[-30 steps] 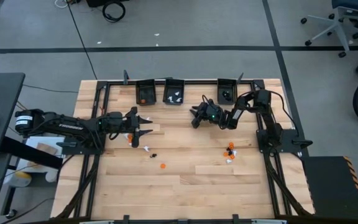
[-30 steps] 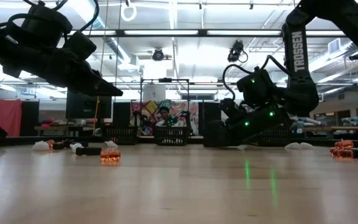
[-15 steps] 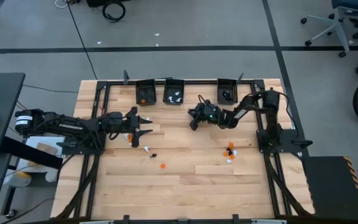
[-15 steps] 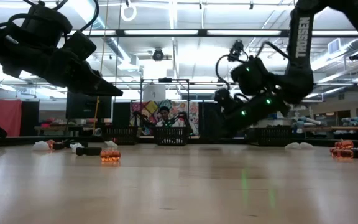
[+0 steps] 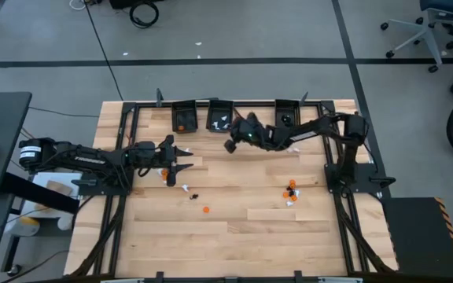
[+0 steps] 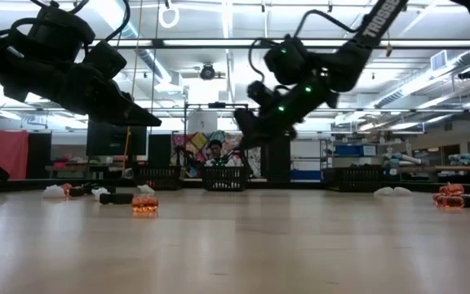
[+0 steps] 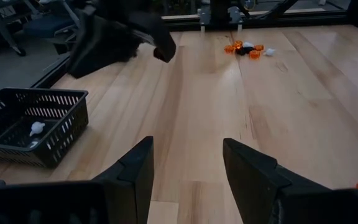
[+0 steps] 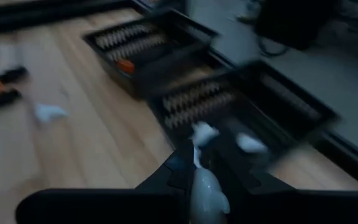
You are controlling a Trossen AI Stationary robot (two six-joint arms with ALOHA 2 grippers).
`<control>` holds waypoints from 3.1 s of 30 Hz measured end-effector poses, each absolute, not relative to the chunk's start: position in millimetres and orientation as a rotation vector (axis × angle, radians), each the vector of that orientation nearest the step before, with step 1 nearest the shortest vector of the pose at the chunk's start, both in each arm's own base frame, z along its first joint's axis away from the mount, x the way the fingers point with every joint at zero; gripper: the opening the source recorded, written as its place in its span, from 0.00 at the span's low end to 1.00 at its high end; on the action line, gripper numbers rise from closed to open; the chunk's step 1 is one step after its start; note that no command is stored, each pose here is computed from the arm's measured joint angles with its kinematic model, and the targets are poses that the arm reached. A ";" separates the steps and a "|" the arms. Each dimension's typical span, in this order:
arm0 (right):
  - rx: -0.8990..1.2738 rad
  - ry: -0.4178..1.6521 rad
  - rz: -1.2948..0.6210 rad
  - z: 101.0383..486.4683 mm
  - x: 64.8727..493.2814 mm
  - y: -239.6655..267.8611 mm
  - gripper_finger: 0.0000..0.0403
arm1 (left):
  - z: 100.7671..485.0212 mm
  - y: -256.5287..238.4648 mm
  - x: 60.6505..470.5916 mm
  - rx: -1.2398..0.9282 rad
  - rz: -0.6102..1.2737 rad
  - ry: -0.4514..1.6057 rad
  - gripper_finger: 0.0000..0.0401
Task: Sort Halloween decoration
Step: Put the white ghost toy into the middle black bin, then put the orange pumpkin toy into the left black bin
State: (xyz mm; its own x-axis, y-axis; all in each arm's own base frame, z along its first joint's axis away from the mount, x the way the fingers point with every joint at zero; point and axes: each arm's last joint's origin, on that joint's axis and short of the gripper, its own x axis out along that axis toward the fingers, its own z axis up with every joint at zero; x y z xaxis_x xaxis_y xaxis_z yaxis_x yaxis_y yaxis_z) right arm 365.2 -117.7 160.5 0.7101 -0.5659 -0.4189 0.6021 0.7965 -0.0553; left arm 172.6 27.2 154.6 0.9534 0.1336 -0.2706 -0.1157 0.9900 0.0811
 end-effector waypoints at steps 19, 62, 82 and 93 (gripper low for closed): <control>0.243 0.462 -0.608 162.7 398.8 -177.7 0.22 | 154.5 27.3 172.5 0.072 0.126 0.281 0.43; 0.265 0.748 -0.158 148.9 208.5 6.4 0.44 | 154.8 27.2 172.6 0.166 0.112 0.284 0.43; 0.311 1.378 -0.242 186.5 187.7 39.1 0.62 | 160.9 27.9 174.0 0.205 0.118 0.222 0.43; 0.298 1.396 -0.236 165.6 183.4 38.2 0.59 | 159.0 28.6 173.5 0.207 0.120 0.242 0.43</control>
State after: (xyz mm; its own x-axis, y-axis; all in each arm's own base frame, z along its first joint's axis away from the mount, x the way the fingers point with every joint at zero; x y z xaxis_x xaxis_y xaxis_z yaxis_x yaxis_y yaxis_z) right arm 183.4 38.2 165.6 0.1612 0.0123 -0.9868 0.3361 0.9394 0.0667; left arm 173.5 28.6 159.0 0.9639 0.1421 -0.2250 -0.0925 0.9717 0.2173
